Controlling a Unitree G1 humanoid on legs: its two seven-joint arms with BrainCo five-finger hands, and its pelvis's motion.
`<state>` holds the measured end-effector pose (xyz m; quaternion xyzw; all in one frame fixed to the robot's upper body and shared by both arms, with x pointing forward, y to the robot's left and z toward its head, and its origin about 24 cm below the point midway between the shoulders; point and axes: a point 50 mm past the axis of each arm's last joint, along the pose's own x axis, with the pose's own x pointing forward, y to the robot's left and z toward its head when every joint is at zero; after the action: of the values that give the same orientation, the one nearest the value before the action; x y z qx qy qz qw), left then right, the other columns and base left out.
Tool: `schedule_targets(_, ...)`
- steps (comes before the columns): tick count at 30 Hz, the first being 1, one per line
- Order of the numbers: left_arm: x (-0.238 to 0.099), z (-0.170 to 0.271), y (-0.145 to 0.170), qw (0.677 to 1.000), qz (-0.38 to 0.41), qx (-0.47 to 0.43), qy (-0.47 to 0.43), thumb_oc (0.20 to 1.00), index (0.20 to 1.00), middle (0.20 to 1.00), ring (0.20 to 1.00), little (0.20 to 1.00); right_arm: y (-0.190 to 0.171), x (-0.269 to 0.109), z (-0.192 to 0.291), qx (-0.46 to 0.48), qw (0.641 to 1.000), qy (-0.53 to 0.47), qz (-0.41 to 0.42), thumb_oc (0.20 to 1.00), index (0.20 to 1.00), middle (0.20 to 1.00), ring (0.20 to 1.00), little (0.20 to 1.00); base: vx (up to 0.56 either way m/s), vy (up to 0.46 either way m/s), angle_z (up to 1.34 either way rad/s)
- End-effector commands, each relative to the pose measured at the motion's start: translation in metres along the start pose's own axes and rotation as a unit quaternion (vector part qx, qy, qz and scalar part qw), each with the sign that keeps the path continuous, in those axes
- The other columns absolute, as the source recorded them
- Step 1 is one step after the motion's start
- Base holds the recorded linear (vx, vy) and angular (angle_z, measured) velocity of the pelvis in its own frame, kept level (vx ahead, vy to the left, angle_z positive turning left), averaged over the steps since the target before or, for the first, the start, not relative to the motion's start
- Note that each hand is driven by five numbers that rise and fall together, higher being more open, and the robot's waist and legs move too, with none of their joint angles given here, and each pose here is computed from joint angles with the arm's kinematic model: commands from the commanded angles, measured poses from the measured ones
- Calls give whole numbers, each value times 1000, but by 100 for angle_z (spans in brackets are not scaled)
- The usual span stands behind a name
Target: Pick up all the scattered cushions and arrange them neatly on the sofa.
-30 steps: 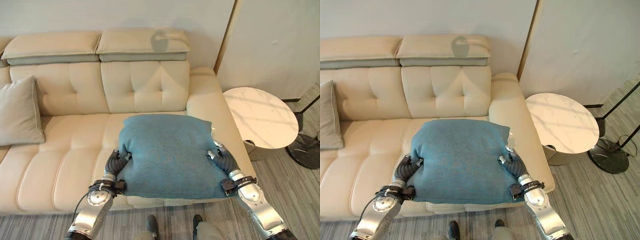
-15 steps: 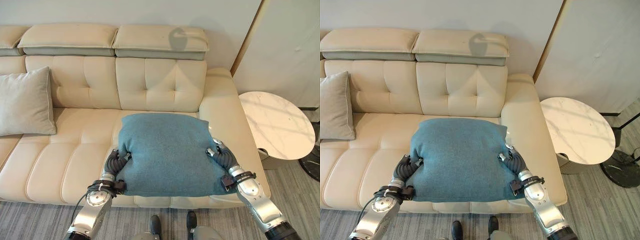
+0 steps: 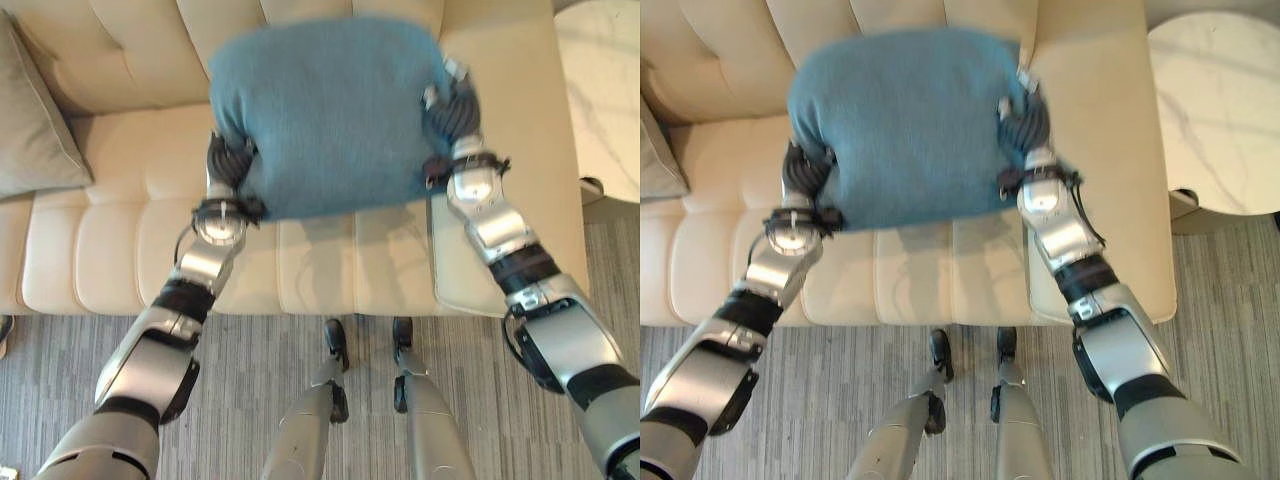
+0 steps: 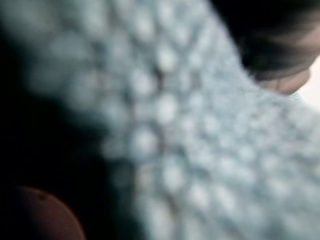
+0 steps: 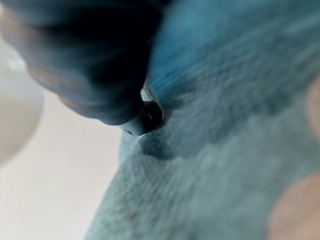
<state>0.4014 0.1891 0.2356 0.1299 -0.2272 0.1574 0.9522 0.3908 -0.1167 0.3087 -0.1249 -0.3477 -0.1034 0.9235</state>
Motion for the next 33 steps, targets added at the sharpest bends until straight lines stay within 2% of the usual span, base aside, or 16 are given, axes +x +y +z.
schedule_targets(1, 45, 134, 10, 978, 40, -39, -201, 200, 200, 200, 200, 200, 32, 23, 132, 71, 970, -233, -3, 200, 200, 200, 200, 200, -6, -25, 4)
schedule_targets(5, 60, 171, 34, 971, 81, -8, -224, 200, 200, 200, 200, 200, 23, 34, 165, 28, 959, -282, -30, 200, 200, 200, 200, 200, -1, -34, 8)
schedule_targets(7, 65, 192, 49, 966, 110, -23, -232, 200, 200, 200, 200, 200, 19, 42, 178, 19, 956, -288, -43, 200, 200, 200, 200, 200, 25, -50, 3)
schedule_targets(8, 67, 206, 62, 961, 137, -52, -235, 564, 564, 564, 564, 564, 15, 49, 181, 8, 959, -277, -50, 200, 200, 200, 200, 200, 22, -52, 5)
schedule_targets(9, 67, 207, 62, 961, 137, -53, -236, 1000, 1000, 1000, 1000, 1000, 15, 49, 182, 9, 959, -279, -50, 511, 511, 511, 511, 511, 21, -52, 6)
schedule_targets(10, 69, 209, 68, 961, 146, -58, -229, 1000, 1000, 1000, 1000, 1000, 13, 52, 181, 7, 962, -269, -53, 1000, 1000, 1000, 1000, 1000, 17, -36, 10)
schedule_targets(12, 71, 211, 80, 961, 158, -69, -216, 1000, 1000, 1000, 1000, 1000, 10, 56, 172, 13, 969, -242, -42, 1000, 1000, 1000, 1000, 1000, 16, -64, 19)
schedule_targets(14, 74, 193, 91, 969, 152, -39, -188, 1000, 1000, 1000, 1000, 1000, 15, 52, 139, -22, 979, -204, 3, 1000, 1000, 1000, 1000, 1000, 7, -66, 17)
schedule_targets(18, 72, 125, 105, 985, 143, -13, -98, 1000, 1000, 1000, 1000, 1000, 47, 15, 54, -37, 986, -100, 126, 1000, 1000, 1000, 1000, 1000, -1, -15, 27)
schedule_targets(22, 59, 62, 119, 988, 154, -21, -10, 1000, 1000, 1000, 1000, 1000, 66, -25, 4, -24, 981, -32, 192, 1000, 1000, 1000, 1000, 1000, -17, 1, 2)
schedule_targets(27, 38, 13, 120, 987, 150, -35, 33, 1000, 1000, 1000, 1000, 1000, 52, -31, -15, -12, 984, -3, 175, 1000, 1000, 1000, 1000, 1000, -48, 23, -8)
schedule_targets(29, 34, 9, 117, 989, 143, -37, 29, 1000, 1000, 1000, 1000, 1000, 46, -28, -13, -5, 986, -7, 166, 1000, 1000, 1000, 1000, 1000, -51, 19, 4)
schedule_targets(33, 3, -6, 100, 994, 83, -74, -21, 1000, 1000, 1000, 1000, 1000, 9, -29, -4, 26, 990, -45, 128, 1000, 1000, 1000, 1000, 1000, -33, 17, 1)
